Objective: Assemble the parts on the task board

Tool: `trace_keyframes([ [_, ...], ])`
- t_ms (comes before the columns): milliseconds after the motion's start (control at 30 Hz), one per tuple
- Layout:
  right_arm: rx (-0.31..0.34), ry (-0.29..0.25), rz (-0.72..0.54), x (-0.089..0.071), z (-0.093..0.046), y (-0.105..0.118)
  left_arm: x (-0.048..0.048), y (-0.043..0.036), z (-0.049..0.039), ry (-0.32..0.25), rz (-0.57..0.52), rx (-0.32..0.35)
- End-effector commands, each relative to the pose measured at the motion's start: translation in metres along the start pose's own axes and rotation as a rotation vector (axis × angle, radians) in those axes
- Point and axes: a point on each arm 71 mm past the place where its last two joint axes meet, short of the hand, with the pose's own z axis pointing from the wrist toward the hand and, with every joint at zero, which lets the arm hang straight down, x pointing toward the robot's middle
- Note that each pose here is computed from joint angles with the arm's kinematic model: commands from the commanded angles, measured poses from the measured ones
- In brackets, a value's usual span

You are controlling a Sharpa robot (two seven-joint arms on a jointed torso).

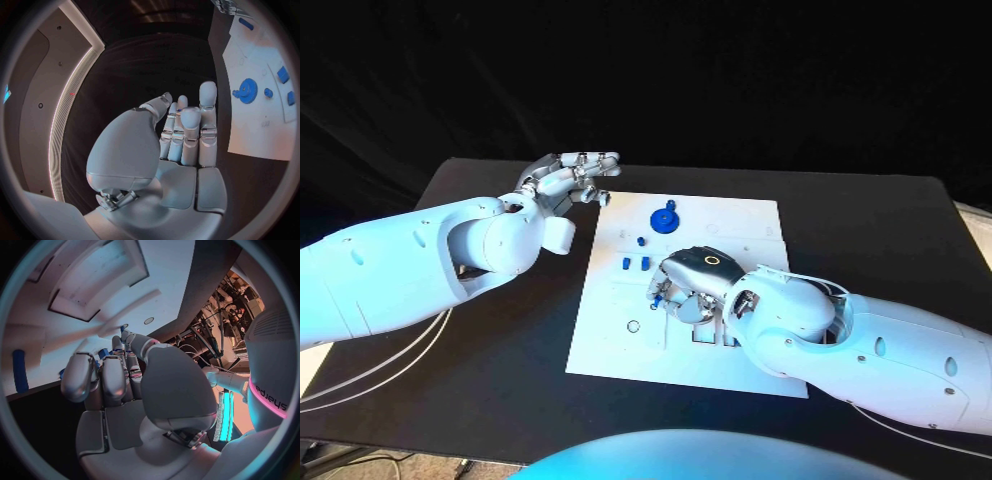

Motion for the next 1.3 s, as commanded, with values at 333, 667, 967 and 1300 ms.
trace_keyframes([
  [333,-0.015,0.028,-0.013,0.006,0.002,0.002,0.0042,0.0011,0.0012,0.032,-0.007,-0.014],
  [667,-0.006,0.063,-0.022,0.009,0.003,0.002,0.0048,0.0014,0.0013,0.036,-0.006,-0.017],
  [967,0.028,0.104,-0.041,0.014,0.005,-0.001,0.0052,0.0014,0.0011,0.038,-0.006,-0.019],
  [1300,0.042,0.055,-0.037,0.011,0.004,-0.003,0.0048,0.0015,0.0008,0.039,-0.007,-0.022],
])
